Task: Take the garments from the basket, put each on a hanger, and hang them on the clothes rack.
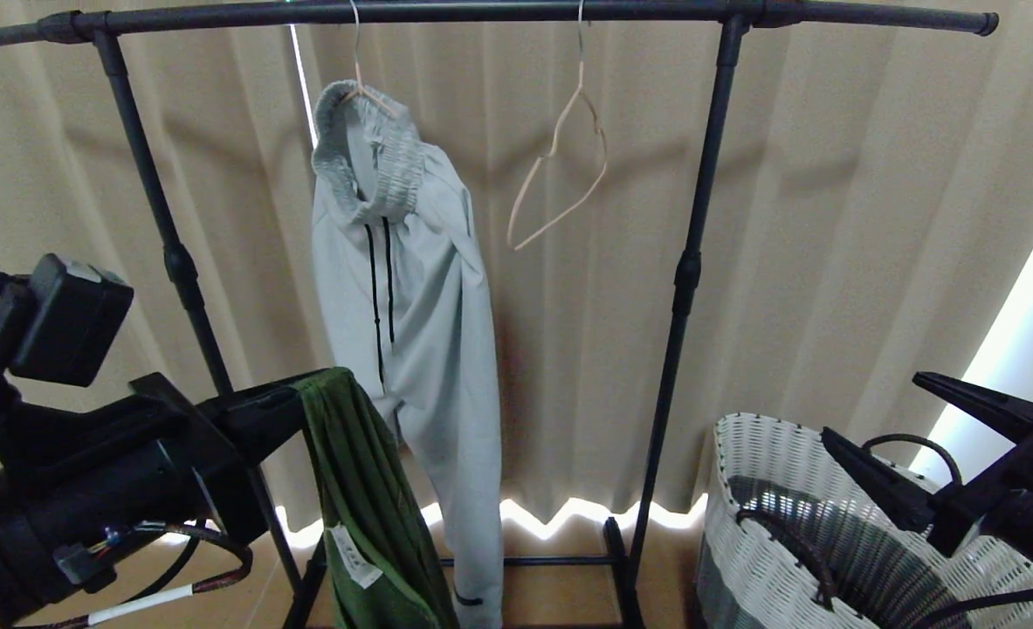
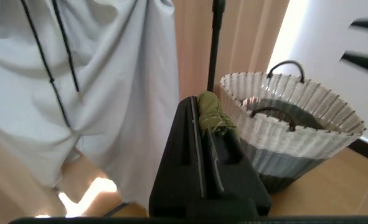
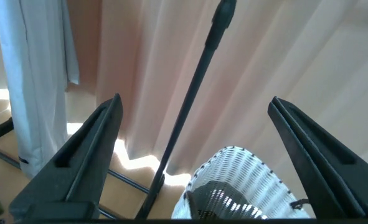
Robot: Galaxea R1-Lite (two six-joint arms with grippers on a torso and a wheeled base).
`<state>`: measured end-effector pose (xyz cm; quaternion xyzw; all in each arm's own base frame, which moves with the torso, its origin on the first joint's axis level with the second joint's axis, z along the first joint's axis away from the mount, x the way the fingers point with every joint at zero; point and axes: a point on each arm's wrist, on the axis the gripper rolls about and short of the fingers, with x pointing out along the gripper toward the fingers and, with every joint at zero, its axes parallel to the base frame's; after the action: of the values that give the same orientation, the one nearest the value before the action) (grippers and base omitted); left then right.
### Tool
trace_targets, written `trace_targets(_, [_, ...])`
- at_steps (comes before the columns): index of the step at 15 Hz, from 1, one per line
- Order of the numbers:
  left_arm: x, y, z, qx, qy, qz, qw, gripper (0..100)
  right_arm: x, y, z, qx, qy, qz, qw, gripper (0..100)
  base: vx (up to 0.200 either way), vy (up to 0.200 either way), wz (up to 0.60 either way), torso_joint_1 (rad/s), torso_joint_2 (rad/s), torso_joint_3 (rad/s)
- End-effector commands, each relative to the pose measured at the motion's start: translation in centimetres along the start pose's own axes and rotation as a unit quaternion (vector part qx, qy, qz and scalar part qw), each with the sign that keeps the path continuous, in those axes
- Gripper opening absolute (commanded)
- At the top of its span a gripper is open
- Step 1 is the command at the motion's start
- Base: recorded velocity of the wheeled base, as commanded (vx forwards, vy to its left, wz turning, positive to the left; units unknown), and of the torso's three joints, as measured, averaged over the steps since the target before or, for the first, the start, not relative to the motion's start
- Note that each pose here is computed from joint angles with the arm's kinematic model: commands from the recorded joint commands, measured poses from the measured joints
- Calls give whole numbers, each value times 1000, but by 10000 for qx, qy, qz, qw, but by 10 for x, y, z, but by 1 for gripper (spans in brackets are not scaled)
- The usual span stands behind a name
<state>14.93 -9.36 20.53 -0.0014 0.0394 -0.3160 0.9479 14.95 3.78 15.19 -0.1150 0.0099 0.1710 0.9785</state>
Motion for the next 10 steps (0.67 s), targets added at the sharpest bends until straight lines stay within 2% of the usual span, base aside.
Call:
trace_targets(1, [0,0,-7,19,150,-5,9999,0,0,0,-1,5,37,-8,10000,100,0,0,0,41,-124,-281])
trace_targets(3, [-1,0,-7,76,119,-14,9999,0,0,0,-1,5,37,-8,10000,100,0,0,0,127,-457,-300])
trace_targets(7, [-4,-1,-6,159,-430,-11,9989,0,0,-1,-1,5,31,-17,10000,100,0,0,0,188,-515,-290])
trace_targets(10, [-4,-1,-8,167,-430,-26,9989,0,0,-1,-1,5,31,-17,10000,100,0,0,0,181,-479,-279])
